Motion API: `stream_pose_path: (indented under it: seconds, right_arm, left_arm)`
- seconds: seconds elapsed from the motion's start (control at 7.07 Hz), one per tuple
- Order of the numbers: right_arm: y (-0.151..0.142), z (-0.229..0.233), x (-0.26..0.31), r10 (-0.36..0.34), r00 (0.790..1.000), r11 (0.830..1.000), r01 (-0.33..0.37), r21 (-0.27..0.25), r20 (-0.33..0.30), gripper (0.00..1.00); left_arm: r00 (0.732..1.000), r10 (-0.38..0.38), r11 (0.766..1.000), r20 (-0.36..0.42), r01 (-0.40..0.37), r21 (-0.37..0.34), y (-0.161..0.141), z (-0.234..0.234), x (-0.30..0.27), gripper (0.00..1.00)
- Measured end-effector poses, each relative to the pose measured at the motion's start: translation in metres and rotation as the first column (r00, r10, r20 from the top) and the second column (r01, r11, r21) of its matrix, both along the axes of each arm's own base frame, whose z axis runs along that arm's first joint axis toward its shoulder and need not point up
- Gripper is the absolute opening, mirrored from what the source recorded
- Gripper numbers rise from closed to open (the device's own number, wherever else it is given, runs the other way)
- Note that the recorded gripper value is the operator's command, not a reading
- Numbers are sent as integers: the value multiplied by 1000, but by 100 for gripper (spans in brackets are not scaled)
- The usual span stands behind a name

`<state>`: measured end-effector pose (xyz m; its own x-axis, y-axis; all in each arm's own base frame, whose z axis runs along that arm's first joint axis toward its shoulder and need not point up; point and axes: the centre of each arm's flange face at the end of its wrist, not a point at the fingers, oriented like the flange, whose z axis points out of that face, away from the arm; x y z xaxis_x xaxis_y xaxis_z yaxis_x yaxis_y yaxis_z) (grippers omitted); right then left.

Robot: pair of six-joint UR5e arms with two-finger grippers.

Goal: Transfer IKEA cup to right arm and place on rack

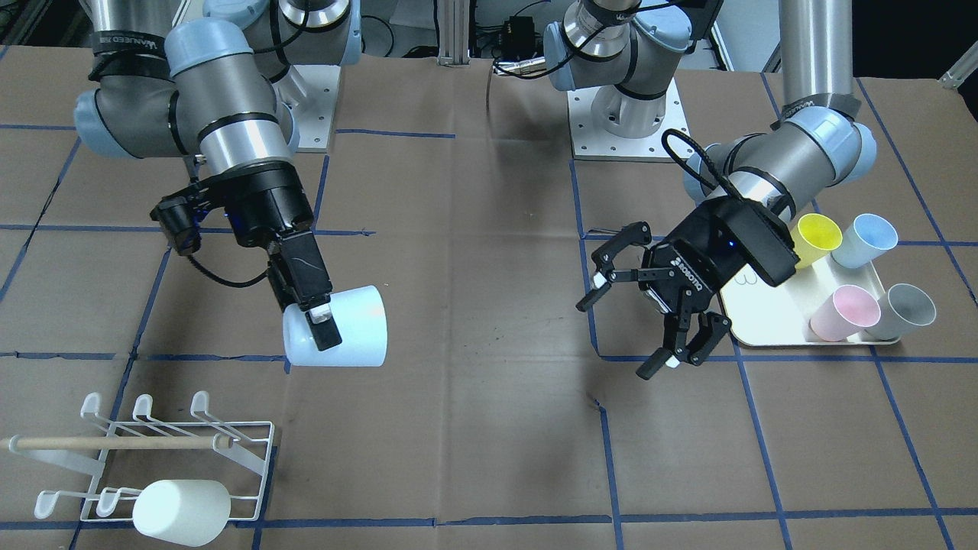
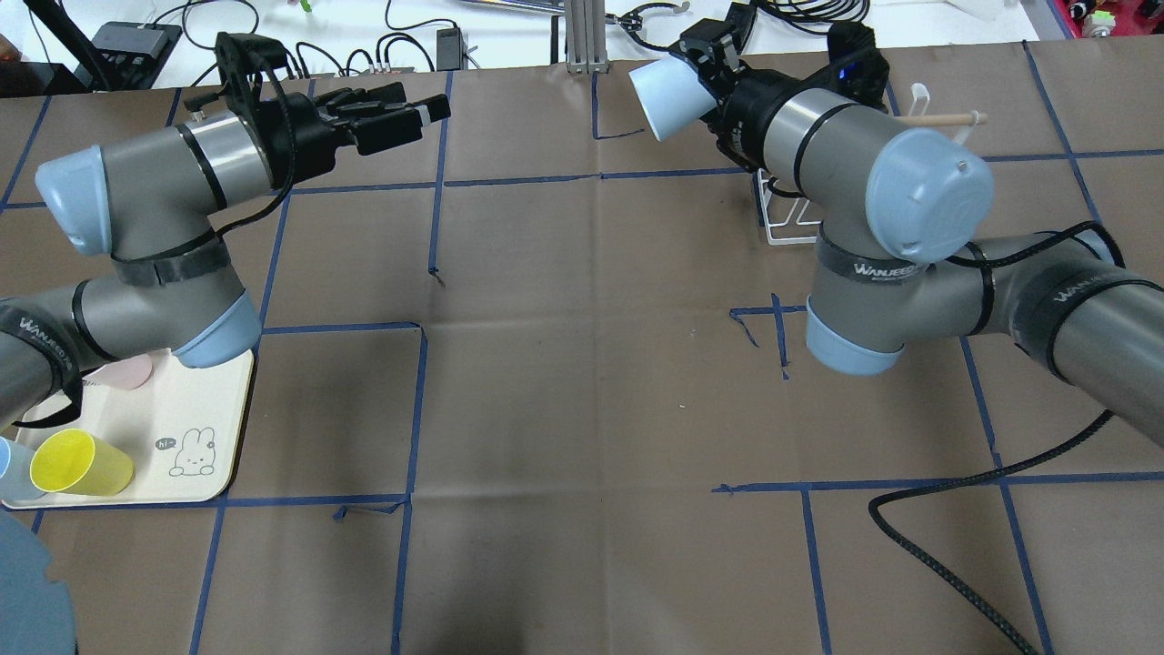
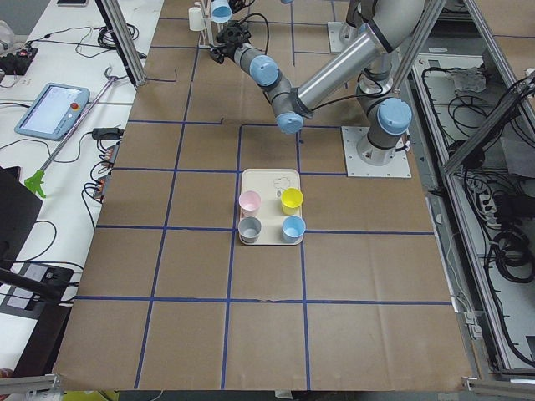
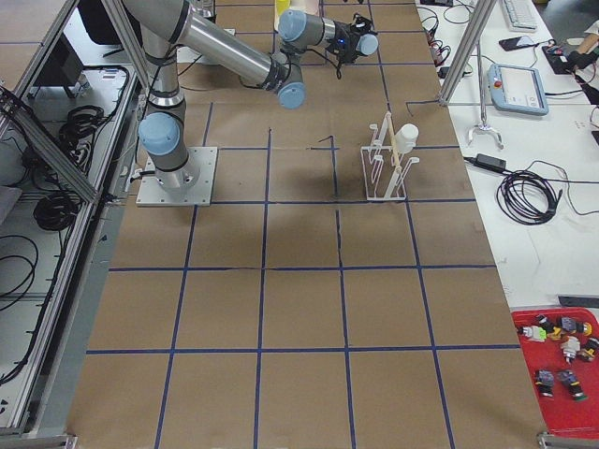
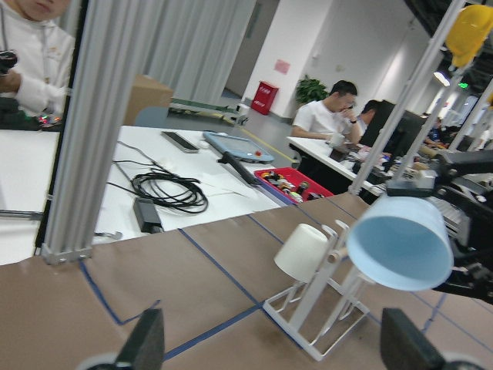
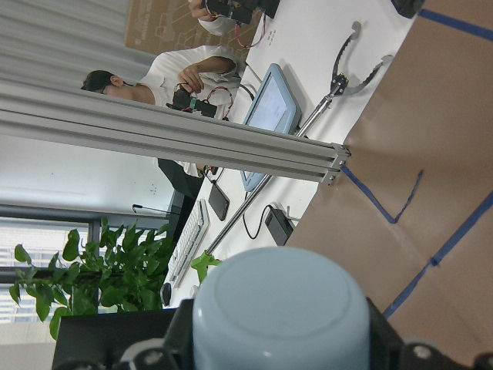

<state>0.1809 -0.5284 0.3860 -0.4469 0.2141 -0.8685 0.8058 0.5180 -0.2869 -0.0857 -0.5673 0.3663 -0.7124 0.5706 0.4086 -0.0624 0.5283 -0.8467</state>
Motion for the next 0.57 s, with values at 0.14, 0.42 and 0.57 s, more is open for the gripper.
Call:
stream_pose_path:
  seconds: [0.14,0.42,0.57]
  right_arm:
    - [-9,3,-27,51,984,995,-65,-80,-170,22]
    - [-21,3,-77,84,856,965,-198,-174,-510,18]
    - [-25,2,-98,80,784,955,-238,-178,-616,18]
  left_arm:
    - [995,83,994,56,-87,72,-17,6,5,98]
    - [942,211,936,260,-271,222,-39,11,-3,98]
    - [891,224,881,396,-358,309,-42,17,-17,98]
